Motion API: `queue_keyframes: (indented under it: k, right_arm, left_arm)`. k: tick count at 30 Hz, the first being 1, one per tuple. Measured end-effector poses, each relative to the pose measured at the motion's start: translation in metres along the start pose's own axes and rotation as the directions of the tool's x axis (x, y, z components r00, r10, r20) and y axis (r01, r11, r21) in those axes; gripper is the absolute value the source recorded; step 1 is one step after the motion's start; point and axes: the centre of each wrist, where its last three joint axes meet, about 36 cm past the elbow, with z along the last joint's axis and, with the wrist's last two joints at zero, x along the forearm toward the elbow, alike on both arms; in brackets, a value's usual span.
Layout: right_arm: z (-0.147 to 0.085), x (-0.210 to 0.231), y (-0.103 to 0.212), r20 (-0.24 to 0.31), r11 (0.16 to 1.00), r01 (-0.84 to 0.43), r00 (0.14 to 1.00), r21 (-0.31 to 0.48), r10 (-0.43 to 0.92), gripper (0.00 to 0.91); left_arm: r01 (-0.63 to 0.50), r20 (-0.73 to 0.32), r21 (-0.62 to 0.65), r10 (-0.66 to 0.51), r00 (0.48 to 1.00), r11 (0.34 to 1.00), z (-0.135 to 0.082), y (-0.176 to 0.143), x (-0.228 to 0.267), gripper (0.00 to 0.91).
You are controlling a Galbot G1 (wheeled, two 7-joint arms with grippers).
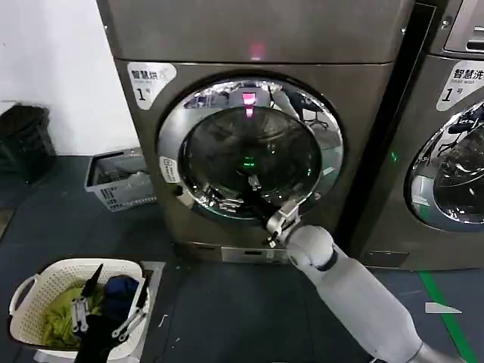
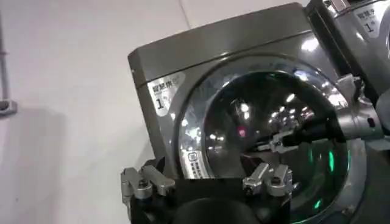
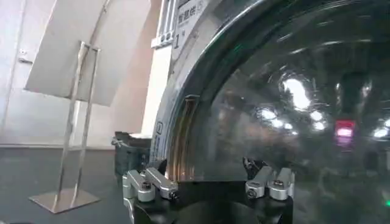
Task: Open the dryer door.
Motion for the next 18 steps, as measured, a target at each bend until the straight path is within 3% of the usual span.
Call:
queue_keyframes:
  k: [18]
  right_arm:
    - [0.004, -0.037, 0.011, -0.010, 0.999, 0.048, 0.999, -0.006, -0.048, 0.907]
  left_arm:
    - [0.002, -0.006, 0.009, -0.002, 1.000, 1.000, 0.002, -0.002, 0.000, 0.907]
